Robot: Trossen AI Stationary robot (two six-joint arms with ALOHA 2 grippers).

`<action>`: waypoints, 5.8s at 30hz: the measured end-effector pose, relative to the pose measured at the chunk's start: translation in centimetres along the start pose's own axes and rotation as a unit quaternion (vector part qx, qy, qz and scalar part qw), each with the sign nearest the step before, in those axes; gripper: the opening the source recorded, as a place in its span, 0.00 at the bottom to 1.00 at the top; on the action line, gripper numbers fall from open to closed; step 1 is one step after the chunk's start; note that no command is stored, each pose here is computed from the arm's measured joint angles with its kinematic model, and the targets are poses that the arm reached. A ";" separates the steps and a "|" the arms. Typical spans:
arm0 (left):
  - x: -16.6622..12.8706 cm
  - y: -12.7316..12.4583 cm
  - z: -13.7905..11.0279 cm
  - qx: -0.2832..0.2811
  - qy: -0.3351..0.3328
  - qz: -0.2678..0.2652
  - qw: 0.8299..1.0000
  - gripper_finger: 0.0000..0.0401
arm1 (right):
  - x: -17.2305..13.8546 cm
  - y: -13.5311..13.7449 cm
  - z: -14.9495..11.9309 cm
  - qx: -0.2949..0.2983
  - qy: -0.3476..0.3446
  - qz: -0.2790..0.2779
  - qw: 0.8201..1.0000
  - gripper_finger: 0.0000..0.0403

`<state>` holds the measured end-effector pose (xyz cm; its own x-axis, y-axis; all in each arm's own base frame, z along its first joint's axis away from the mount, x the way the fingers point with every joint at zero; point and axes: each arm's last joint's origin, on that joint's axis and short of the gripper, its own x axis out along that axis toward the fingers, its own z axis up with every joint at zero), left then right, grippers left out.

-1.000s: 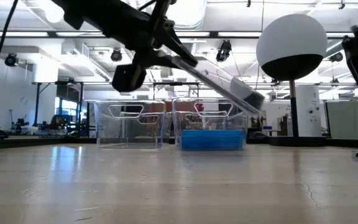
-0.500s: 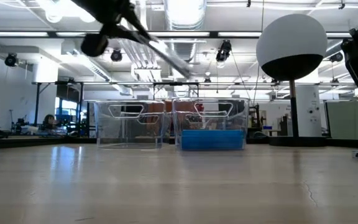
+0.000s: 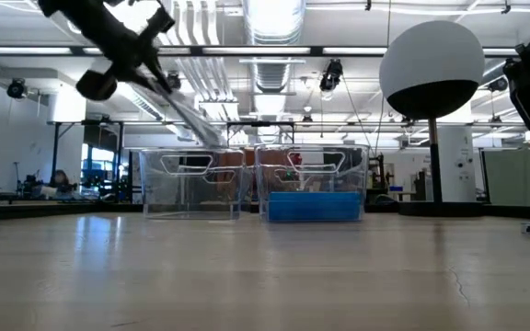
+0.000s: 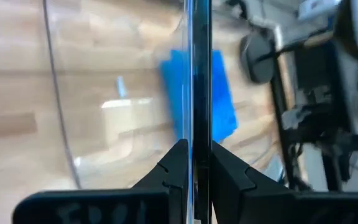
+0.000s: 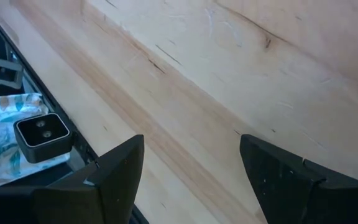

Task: Pick & place jewel cases by type
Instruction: Put the middle black CD case into the left transparent bin, then put the left black CD case into the left transparent bin

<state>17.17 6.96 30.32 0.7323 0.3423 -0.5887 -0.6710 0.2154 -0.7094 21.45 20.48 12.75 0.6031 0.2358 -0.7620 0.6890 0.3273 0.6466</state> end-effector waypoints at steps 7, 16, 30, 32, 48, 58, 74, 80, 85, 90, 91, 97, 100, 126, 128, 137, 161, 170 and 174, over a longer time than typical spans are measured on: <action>2.6 1.6 -0.3 -0.018 0.017 -0.015 1.000 0.06 | 0.1 0.0 0.2 0.009 -0.001 0.000 1.000 0.65; 6.4 4.0 -1.0 -0.042 0.008 -0.004 0.999 0.06 | 0.1 0.1 0.2 0.015 -0.001 0.000 1.000 0.65; 8.1 3.9 -0.8 0.013 0.006 0.057 0.998 0.20 | 0.1 0.0 0.4 0.017 -0.005 -0.005 1.000 0.65; 8.2 4.0 -0.8 0.023 0.014 0.063 0.998 0.25 | 0.1 -0.1 0.5 0.016 -0.007 -0.009 1.000 0.65; -4.6 -2.2 0.4 0.293 0.153 0.090 0.939 0.37 | 0.4 0.7 2.0 -0.042 -0.009 -0.010 0.999 0.62; -6.9 -1.4 -5.7 0.367 0.360 0.096 0.852 0.37 | 0.9 3.5 6.8 -0.110 -0.001 0.010 0.994 0.62; -3.8 5.5 -18.0 0.479 0.441 0.247 0.717 0.37 | 0.7 5.0 9.4 -0.115 -0.027 0.020 0.993 0.62; -2.3 8.2 -19.5 0.426 0.530 0.330 0.655 0.37 | 0.7 5.0 9.4 -0.109 -0.027 0.020 0.994 0.62; -1.5 8.1 -20.4 0.460 0.541 0.326 0.624 0.37 | 0.7 4.8 9.5 -0.106 -0.025 0.009 0.994 0.62; -0.3 8.8 -21.4 0.466 0.545 0.346 0.605 0.37 | 0.7 4.8 9.5 -0.105 -0.025 0.009 0.994 0.62; 0.0 8.8 -21.6 0.468 0.547 0.343 0.604 0.37 | 0.7 4.8 9.5 -0.104 -0.025 0.009 0.994 0.62; 1.4 9.1 -23.0 0.471 0.549 0.330 0.607 0.37 | 0.7 4.8 9.5 -0.089 -0.025 0.008 0.996 0.62; 1.8 9.0 -23.4 0.470 0.549 0.325 0.610 0.37 | 0.7 4.8 9.5 -0.088 -0.025 0.008 0.996 0.62; 1.8 2.8 -18.4 0.444 0.359 0.258 0.779 0.37 | 0.7 4.8 9.4 -0.096 -0.025 0.008 0.995 0.62; 2.2 3.8 -18.5 0.442 0.385 0.273 0.763 0.37 | 0.7 4.8 9.4 -0.096 -0.025 0.008 0.995 0.62; 4.5 6.0 -19.7 0.457 0.412 0.292 0.732 0.37 | 0.7 4.8 9.4 -0.093 -0.025 0.008 0.995 0.62; 6.6 -0.8 -18.9 0.437 0.303 0.177 0.828 0.37 | 0.3 2.0 9.8 0.061 -0.039 -0.131 0.989 0.62; 7.1 -1.8 -19.7 0.400 0.313 0.109 0.854 0.37 | 0.5 3.9 10.4 0.051 -0.069 -0.030 0.996 0.62; 7.5 -3.3 -20.2 0.349 0.317 0.032 0.881 0.37 | -1.0 5.4 10.8 0.031 -0.105 -0.023 0.994 0.62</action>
<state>27.21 -9.67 20.38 0.4585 -0.1580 -0.8745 -0.4588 0.8007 -0.3852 28.84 12.11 17.39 0.6362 0.0239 -0.7711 0.7377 0.2739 0.6171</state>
